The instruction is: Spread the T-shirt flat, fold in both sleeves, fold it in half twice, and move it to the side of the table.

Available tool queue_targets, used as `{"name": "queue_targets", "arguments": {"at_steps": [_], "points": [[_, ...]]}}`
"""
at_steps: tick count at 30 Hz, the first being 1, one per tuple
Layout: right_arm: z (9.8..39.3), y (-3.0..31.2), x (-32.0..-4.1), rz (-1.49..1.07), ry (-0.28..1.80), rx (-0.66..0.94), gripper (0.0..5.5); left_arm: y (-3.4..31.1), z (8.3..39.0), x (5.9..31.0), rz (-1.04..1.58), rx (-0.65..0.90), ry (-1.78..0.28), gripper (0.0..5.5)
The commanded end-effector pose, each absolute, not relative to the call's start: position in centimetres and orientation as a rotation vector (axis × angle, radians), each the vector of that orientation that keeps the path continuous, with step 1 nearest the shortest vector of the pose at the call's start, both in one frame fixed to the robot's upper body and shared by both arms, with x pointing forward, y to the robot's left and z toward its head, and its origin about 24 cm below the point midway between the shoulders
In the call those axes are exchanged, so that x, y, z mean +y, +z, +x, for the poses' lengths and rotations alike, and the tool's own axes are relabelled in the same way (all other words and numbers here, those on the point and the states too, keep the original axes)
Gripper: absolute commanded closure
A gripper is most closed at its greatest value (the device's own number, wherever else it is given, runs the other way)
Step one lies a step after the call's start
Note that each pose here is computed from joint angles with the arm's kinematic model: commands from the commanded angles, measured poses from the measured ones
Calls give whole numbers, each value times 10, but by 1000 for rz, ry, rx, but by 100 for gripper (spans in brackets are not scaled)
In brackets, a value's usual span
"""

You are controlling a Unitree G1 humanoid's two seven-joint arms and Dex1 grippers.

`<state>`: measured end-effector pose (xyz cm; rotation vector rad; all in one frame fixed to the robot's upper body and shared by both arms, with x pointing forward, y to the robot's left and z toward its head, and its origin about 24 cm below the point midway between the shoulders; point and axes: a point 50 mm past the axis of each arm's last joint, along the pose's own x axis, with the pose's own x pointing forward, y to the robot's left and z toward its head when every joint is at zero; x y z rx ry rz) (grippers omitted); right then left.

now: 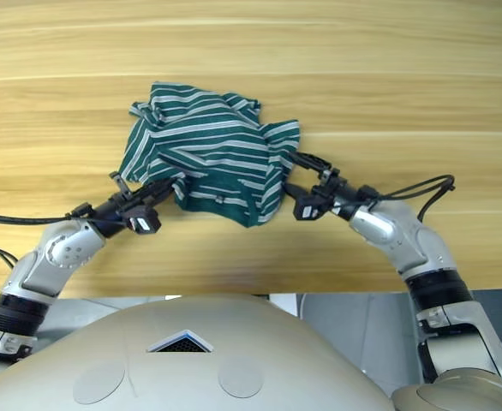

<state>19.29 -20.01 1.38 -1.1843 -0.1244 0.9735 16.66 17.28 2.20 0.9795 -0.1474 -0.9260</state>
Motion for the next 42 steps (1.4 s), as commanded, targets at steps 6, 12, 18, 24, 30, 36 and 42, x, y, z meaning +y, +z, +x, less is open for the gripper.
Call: {"name": "queue_targets", "arguments": {"at_steps": [6, 12, 18, 24, 30, 36, 42], "points": [[173, -29, -205, -1171, 1064, 63, 332, 24, 172, 174, 991, -160, -921, 550], [172, -30, -203, -1146, 1063, 50, 441, 24, 172, 176, 988, -161, -914, 550], [179, -25, -199, -1135, 1023, 2, 508, 24, 172, 176, 986, -162, -908, 550], [190, -6, -196, -1089, 915, -93, 549, 24, 173, 179, 989, -159, -893, 550], [199, 22, -202, -1009, 791, -180, 549, 32, 179, 186, 971, -202, -818, 550], [197, 56, -213, -858, 699, -296, 549, 62, 183, 192, 756, -389, -660, 550], [172, 97, -211, -578, 715, -481, 549, 78, 167, 186, 563, -508, -671, 550]]}}
